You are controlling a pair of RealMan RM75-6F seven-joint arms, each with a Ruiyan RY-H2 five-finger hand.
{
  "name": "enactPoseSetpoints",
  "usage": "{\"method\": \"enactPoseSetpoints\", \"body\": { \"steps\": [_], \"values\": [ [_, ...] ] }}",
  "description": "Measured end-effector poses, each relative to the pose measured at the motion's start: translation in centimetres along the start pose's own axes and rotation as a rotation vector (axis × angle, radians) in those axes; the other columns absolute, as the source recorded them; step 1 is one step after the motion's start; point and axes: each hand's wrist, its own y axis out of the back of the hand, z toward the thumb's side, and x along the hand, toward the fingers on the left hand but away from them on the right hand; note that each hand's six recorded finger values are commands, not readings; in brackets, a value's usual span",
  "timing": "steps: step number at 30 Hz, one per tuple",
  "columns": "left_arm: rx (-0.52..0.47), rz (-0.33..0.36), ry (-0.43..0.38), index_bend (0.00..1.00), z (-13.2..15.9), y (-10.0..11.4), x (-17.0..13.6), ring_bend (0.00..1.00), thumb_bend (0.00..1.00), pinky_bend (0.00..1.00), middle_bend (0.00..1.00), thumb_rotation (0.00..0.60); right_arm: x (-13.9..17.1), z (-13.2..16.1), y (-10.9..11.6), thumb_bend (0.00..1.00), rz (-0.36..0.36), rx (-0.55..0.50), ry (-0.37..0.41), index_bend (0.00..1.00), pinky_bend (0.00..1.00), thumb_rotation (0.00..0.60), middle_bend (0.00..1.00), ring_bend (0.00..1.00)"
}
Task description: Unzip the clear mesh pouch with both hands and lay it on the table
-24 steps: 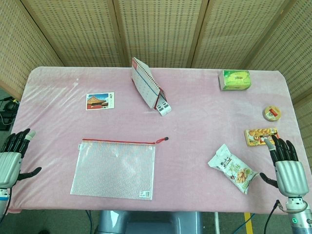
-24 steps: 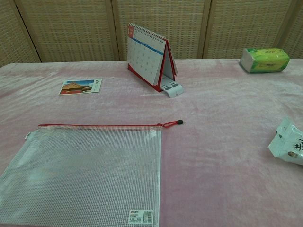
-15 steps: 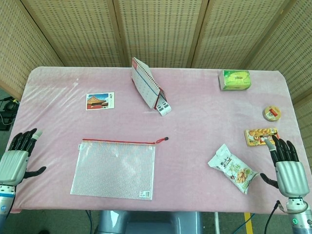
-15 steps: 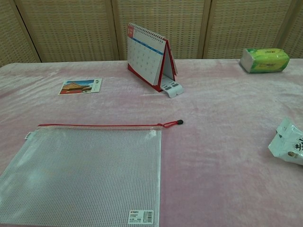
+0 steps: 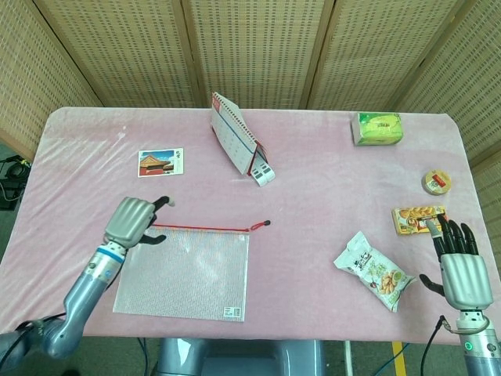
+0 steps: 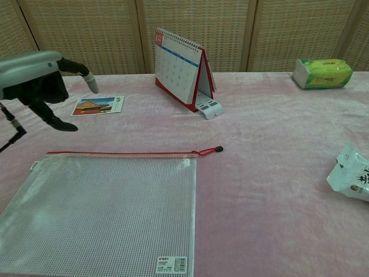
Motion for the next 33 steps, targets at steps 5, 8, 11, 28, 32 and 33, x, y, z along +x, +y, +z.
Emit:
{"method": "enactPoseSetpoints", "body": {
  "steps": [5, 8, 11, 28, 32, 33],
  "values": [
    [0.013, -0.067, -0.027, 0.38, 4.0, -1.2, 4.1, 0.93, 0.03, 1.0, 1.0, 0.6, -0.3, -0.3, -0.3, 0.0, 0.009, 0.014, -0.023, 0.0, 0.0, 0.6, 0.0, 0.0],
    [0.019, -0.108, -0.026, 0.4, 6.2, -2.0, 6.3, 0.93, 0.13, 1.0, 1.0, 0.6, -0.6, -0.5, -0.6, 0.0, 0.015, 0.02, -0.036, 0.0, 0.0, 0.6, 0.0, 0.0],
    [0.024, -0.152, -0.019, 0.41, 8.2, -2.9, 8.2, 0.93, 0.22, 1.0, 1.0, 0.6, -0.9, -0.4, -0.9, 0.0, 0.022, 0.031, -0.041, 0.0, 0.0, 0.6, 0.0, 0.0],
    [0.048, -0.257, 0.014, 0.45, 13.7, -7.2, 13.3, 0.93, 0.32, 1.0, 1.0, 0.6, -1.6, -0.6, -2.1, 0.0, 0.068, 0.025, -0.045, 0.0, 0.0, 0.6, 0.0, 0.0],
    [0.05, -0.267, 0.014, 0.46, 14.9, -7.7, 13.9, 0.93, 0.32, 1.0, 1.0, 0.6, -1.6, -0.5, -2.2, 0.0, 0.073, 0.024, -0.042, 0.0, 0.0, 0.6, 0.0, 0.0],
    [0.052, -0.268, 0.016, 0.46, 15.1, -7.8, 14.0, 0.93, 0.32, 1.0, 1.0, 0.6, -1.6, -0.5, -2.2, 0.0, 0.073, 0.024, -0.042, 0.0, 0.0, 0.6, 0.0, 0.0]
  ]
}}
